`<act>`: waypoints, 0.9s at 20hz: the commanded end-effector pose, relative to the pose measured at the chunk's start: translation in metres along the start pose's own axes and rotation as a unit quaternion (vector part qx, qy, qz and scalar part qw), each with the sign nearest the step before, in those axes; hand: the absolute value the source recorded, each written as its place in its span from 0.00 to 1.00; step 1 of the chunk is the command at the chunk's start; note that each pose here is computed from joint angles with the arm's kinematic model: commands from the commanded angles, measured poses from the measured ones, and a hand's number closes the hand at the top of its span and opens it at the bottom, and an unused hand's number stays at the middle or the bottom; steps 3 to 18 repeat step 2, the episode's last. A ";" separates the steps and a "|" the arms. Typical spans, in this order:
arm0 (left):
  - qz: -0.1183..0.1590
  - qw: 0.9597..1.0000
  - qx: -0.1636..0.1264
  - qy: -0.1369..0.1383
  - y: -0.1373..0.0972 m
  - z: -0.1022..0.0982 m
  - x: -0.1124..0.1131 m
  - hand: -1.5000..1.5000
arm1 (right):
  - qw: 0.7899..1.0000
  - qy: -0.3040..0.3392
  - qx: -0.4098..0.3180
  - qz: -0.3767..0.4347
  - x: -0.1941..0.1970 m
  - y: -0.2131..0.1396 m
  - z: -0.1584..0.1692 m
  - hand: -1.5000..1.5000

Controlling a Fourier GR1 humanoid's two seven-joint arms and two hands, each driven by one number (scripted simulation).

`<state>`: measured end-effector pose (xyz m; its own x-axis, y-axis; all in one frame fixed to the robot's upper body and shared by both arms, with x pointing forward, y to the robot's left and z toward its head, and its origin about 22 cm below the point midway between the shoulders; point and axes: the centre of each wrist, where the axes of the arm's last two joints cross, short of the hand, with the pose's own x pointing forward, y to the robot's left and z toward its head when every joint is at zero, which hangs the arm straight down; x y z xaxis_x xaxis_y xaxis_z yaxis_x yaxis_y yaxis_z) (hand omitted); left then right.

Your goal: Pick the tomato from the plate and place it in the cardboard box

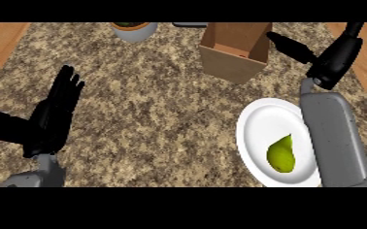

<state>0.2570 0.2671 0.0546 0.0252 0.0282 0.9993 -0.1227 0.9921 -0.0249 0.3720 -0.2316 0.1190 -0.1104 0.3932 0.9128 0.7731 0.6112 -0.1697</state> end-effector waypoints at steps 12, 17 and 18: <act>0.006 1.000 -0.002 -0.009 -0.003 0.010 0.006 0.50 | 1.000 0.003 -0.020 -0.002 -0.016 -0.018 0.031 0.00; 0.006 1.000 -0.002 -0.009 -0.003 0.010 0.006 0.50 | 1.000 0.003 -0.020 -0.002 -0.016 -0.018 0.031 0.00; 0.006 1.000 -0.002 -0.009 -0.003 0.010 0.006 0.50 | 1.000 0.003 -0.020 -0.002 -0.016 -0.018 0.031 0.00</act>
